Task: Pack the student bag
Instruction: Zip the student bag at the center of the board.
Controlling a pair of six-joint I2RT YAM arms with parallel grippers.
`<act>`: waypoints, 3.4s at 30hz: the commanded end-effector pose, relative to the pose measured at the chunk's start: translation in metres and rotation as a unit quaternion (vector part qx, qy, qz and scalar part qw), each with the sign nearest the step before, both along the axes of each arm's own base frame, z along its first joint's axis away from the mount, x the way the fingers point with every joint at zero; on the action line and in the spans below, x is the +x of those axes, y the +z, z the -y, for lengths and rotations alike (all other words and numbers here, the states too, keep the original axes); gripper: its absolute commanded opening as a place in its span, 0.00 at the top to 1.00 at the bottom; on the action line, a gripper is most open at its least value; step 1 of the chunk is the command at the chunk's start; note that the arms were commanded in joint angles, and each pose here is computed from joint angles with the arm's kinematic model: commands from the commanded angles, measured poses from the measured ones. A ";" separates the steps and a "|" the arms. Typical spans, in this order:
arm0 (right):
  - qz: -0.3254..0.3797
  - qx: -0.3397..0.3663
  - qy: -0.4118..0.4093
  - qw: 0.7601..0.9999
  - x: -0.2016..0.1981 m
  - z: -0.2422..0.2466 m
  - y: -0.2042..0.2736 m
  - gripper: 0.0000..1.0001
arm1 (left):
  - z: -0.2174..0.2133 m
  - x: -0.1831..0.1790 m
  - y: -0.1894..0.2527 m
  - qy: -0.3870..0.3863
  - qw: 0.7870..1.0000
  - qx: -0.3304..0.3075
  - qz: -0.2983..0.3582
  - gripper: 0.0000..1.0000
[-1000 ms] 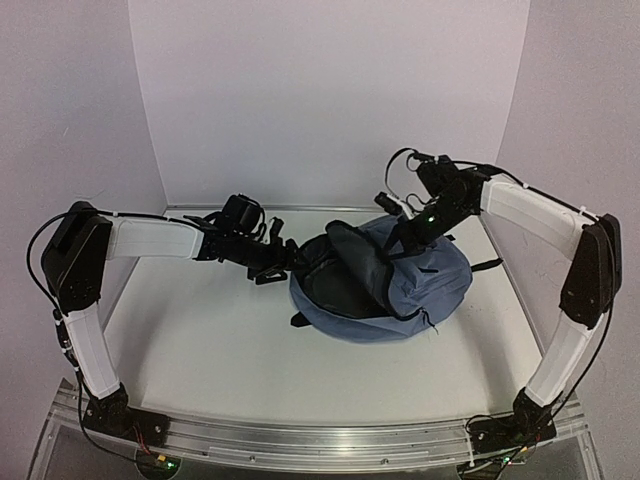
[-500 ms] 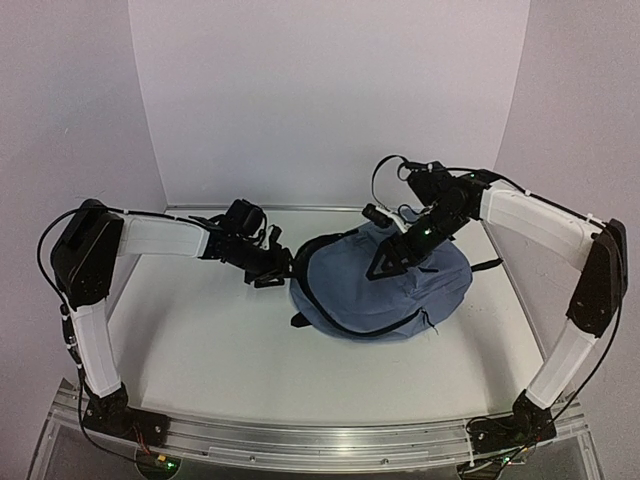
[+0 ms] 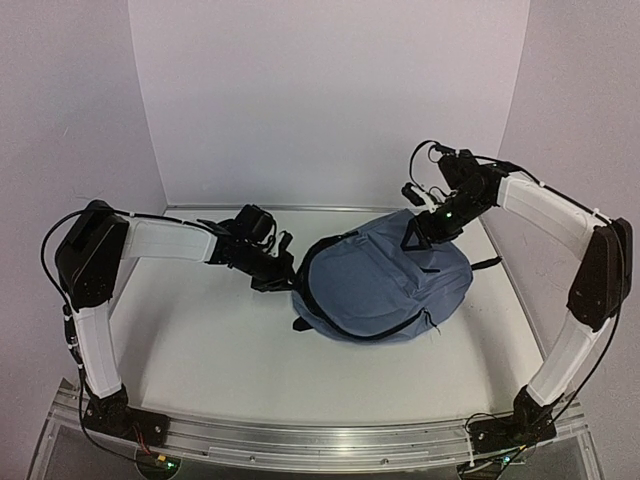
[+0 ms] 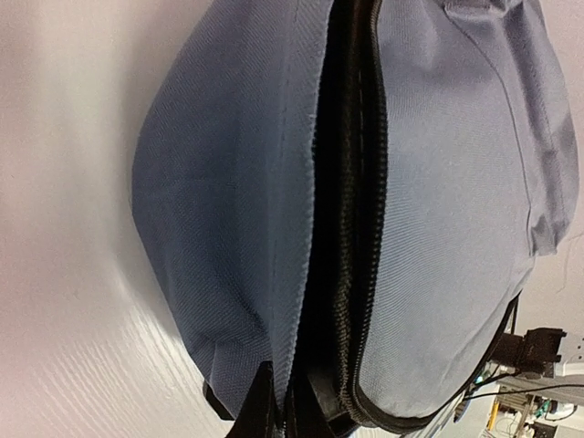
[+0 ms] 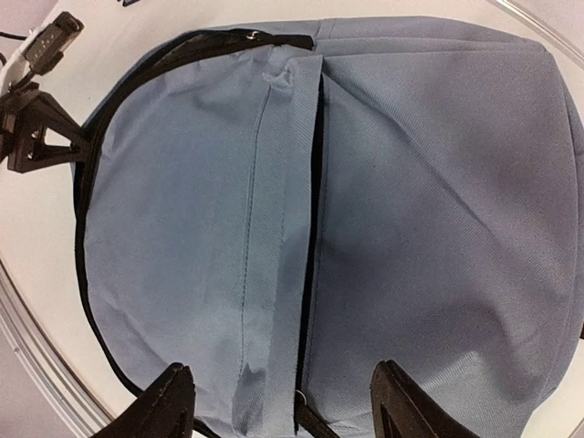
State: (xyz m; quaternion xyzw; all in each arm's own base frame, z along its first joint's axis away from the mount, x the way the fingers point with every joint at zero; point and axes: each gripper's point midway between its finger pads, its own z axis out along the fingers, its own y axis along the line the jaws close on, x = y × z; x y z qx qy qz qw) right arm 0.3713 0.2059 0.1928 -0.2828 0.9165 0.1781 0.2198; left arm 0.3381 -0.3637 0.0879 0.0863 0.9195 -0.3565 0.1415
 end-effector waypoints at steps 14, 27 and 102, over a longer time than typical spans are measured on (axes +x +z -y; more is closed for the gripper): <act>0.023 0.022 0.022 0.999 0.018 -0.018 0.013 0.30 | 0.027 -0.108 0.074 -0.182 0.978 -0.035 0.099 0.52; 0.029 0.060 -0.001 0.998 0.012 -0.021 0.035 0.23 | 0.044 0.009 0.112 -0.204 0.942 0.083 0.253 0.24; 0.017 0.095 -0.009 0.995 -0.002 -0.009 0.036 0.16 | 0.125 0.089 0.052 -0.252 0.939 0.017 0.232 0.77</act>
